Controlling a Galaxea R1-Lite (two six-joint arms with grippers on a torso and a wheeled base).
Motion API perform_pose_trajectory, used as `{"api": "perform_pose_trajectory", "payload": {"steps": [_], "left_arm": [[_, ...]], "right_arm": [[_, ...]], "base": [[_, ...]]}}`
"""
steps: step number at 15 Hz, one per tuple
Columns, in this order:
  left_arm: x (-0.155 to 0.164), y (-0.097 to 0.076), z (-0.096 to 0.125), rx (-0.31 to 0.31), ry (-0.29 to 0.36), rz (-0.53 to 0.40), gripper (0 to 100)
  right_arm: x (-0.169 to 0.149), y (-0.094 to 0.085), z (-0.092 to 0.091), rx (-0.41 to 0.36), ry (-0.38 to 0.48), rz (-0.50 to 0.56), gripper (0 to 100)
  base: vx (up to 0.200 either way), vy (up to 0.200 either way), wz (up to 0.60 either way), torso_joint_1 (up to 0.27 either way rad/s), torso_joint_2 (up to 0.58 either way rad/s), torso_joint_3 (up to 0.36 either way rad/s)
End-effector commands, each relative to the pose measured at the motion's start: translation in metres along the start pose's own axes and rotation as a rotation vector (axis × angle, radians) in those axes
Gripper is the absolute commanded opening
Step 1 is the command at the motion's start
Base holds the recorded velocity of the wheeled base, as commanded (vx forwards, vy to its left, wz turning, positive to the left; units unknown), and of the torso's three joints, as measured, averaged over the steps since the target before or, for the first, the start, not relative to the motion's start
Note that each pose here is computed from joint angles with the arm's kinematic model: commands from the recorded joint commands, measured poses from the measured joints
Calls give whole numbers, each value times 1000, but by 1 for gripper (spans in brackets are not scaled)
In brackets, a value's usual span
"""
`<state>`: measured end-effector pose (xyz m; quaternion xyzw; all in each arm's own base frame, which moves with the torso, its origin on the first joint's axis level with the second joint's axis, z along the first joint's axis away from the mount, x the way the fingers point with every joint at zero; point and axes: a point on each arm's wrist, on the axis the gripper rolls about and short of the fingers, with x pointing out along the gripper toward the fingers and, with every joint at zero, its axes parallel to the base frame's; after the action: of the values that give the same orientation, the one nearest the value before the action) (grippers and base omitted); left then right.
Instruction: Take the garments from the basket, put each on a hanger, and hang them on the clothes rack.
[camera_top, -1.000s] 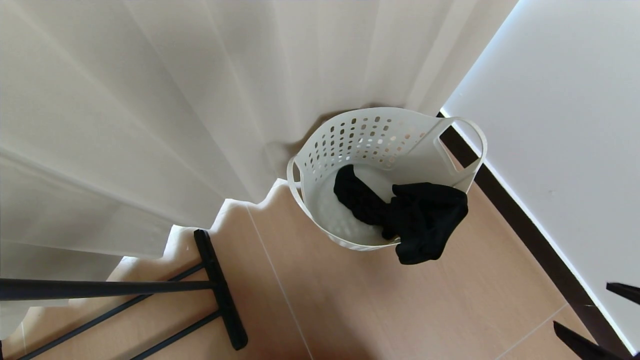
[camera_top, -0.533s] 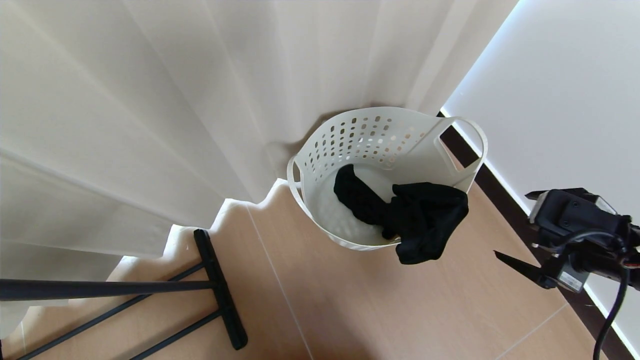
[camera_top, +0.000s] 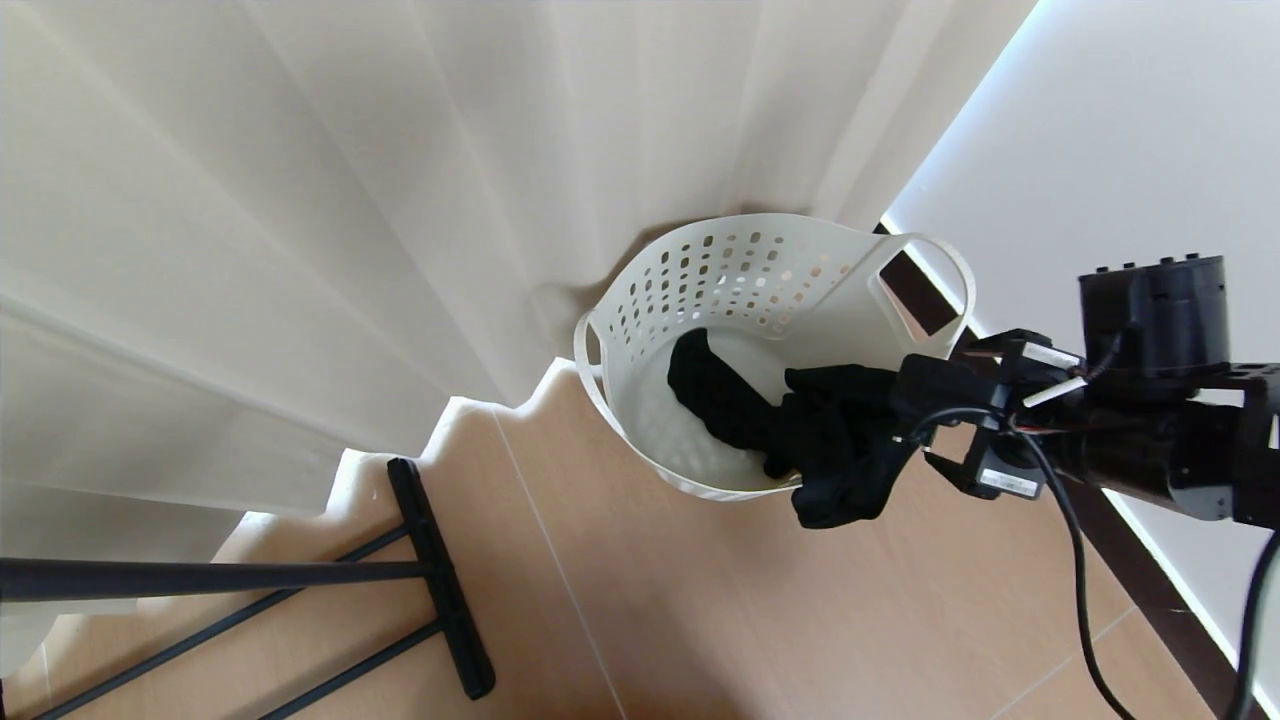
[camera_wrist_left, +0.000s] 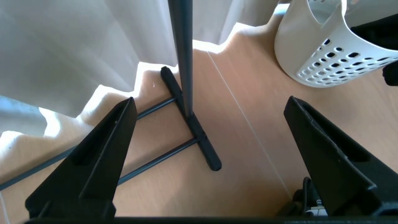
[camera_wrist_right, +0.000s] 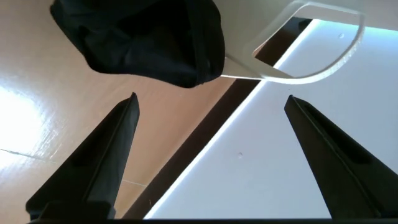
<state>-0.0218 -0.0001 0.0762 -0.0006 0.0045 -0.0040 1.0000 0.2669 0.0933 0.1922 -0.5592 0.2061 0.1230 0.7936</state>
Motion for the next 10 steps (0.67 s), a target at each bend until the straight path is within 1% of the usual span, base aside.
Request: {"api": "perform_pose_trajectory", "payload": {"steps": [1,4,8,10], "left_arm": [[0,0,0,0,-1,-1,100],[0,0,0,0,-1,-1,100],[0,0,0,0,-1,0,100],[0,0,0,0,-1,-1,100]], "right_arm": [[33,6,12,-23,43,28,100],[45,6,17,-26,62,24,100],[59,5,22,-27,66,22,100],[67,2,26,-23,84,2,100]], "base": [[0,0,0,0,0,0],[0,0,0,0,0,0],[0,0,0,0,0,0],[0,0,0,0,0,0]]}}
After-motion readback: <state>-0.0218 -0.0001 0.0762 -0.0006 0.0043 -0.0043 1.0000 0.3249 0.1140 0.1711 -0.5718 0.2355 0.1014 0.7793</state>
